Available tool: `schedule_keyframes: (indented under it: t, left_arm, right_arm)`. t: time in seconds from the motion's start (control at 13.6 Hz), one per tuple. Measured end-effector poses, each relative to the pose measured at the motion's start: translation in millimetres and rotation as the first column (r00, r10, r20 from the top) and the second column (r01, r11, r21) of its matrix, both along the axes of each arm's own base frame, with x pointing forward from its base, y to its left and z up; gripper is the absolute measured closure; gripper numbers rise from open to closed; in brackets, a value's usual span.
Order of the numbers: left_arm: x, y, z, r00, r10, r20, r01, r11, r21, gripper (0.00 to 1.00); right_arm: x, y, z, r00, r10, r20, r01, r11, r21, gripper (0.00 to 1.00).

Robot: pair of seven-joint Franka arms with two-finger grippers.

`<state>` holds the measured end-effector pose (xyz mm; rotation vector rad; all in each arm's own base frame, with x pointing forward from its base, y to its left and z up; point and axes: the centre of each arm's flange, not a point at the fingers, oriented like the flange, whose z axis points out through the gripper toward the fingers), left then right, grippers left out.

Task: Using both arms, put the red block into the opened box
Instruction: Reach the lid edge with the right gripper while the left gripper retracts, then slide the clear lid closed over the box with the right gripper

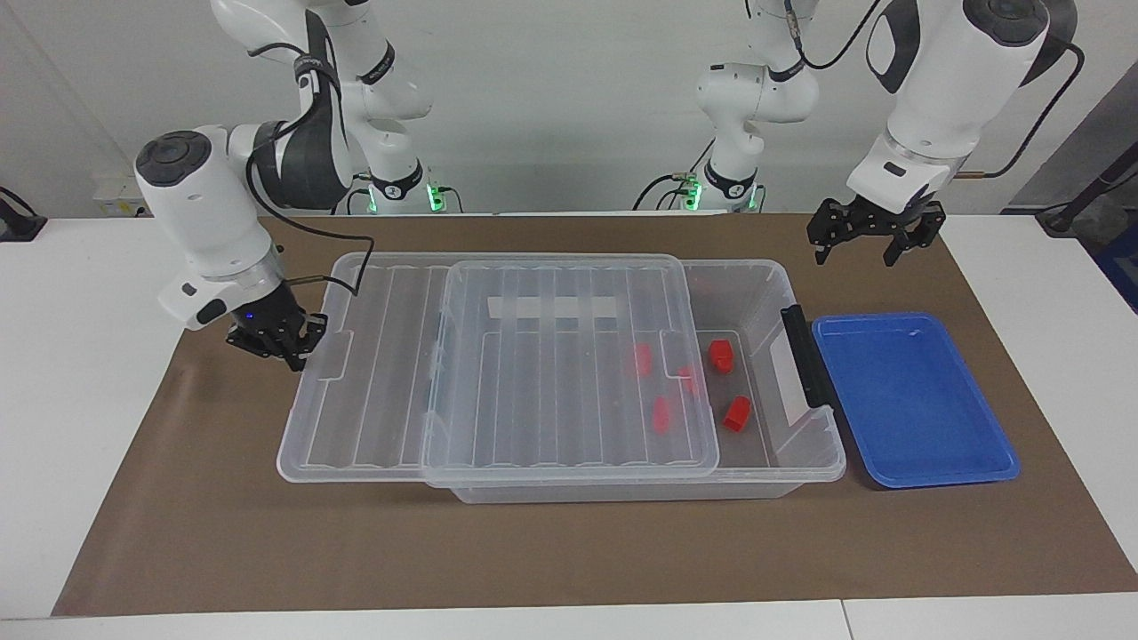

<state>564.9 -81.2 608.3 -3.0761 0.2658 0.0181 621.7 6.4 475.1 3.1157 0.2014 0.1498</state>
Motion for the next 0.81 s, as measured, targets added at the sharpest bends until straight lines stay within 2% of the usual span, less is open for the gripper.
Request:
schedule_keyframes:
  t: [0.51, 0.81]
  left_arm:
    - [1.3, 9.8, 0.4, 1.000, 0.017, 0.002, -0.017, 1.000, -0.001, 0.00]
    - [1.3, 9.7, 0.7, 1.000, 0.017, 0.003, -0.017, 1.000, -0.001, 0.00]
  right_arm:
    - [-7.2, 87.7, 0.4, 1.000, 0.012, 0.001, -0.012, 1.000, 0.013, 0.91]
    - [-13.2, 117.1, 3.5, 1.000, -0.001, 0.006, 0.001, 1.000, 0.020, 0.90]
